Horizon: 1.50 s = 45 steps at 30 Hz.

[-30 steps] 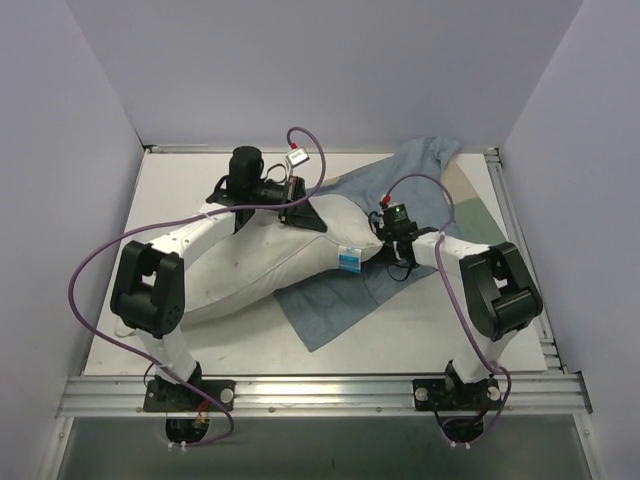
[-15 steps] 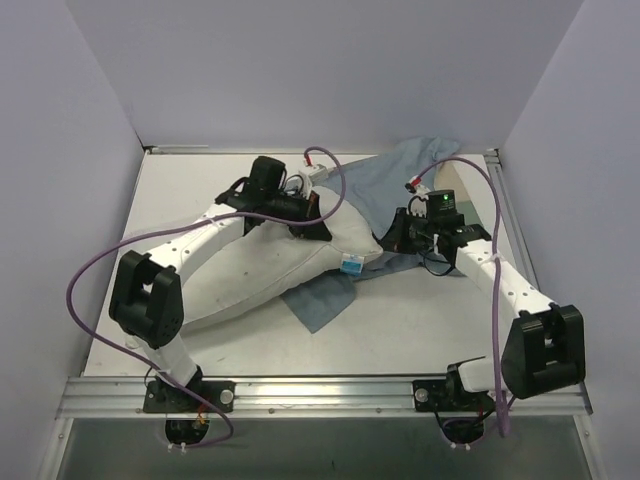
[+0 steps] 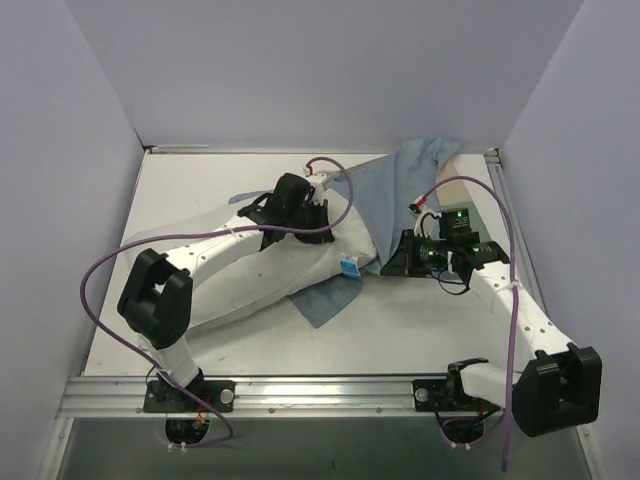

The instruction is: Put the pillow into the pillowcase

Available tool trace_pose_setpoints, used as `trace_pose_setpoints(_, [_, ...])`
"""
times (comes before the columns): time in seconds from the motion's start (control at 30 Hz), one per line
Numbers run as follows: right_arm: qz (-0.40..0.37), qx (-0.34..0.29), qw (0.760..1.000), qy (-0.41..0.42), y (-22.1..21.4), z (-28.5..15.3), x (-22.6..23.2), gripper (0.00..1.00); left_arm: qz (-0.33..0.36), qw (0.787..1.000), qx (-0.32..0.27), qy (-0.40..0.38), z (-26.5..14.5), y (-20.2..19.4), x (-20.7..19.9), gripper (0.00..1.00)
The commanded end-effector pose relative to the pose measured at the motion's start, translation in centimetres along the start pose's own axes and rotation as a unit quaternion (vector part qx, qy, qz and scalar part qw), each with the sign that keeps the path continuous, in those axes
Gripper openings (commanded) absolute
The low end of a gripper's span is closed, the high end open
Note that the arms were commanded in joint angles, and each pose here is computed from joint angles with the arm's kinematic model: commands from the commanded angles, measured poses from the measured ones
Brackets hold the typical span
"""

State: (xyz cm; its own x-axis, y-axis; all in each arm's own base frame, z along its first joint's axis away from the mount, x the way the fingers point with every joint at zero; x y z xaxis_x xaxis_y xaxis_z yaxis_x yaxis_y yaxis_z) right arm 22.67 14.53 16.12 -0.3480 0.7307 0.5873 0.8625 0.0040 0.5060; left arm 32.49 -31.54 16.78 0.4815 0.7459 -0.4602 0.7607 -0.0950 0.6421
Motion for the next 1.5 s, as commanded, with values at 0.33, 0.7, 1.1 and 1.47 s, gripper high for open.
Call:
trace_pose_setpoints(0.33, [-0.022, 0.007, 0.997, 0.075, 3.7, -0.6, 4.1, 0.00, -0.009, 0.996, -0.086, 0.006, 1.5, 2.8, -6.4, 0.00])
trace_pose_setpoints(0.7, [-0.061, -0.009, 0.985, 0.158, 4.4, -3.5, 10.2, 0.00, -0.070, 0.992, -0.034, 0.101, 5.0, -2.3, -1.2, 0.00])
trace_pose_setpoints(1.1, [-0.068, 0.078, 0.991, 0.088, -1.7, -0.9, 4.0, 0.00, 0.088, 0.980, -0.054, -0.171, -3.2, -0.9, -8.1, 0.39])
trace_pose_setpoints(1.47, [-0.043, 0.047, 0.994, 0.087, -0.5, -2.0, 3.5, 0.00, 0.378, 0.887, -0.049, -0.259, -5.7, -3.7, -12.3, 0.75])
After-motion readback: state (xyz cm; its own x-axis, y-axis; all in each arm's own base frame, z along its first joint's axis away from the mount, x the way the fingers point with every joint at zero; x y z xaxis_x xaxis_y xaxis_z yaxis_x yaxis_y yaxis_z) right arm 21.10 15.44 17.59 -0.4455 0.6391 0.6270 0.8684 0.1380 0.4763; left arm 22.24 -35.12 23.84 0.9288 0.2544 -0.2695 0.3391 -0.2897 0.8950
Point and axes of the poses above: each gripper's point midway between its finger pads, its own z axis out along the fingers, its own x axis along the line the jaws close on, y = z × x, the point moved 3 cm from there along -z, back along the fingers, and after that the axes turned 3 degrees about -z, right-handed, at the moved point
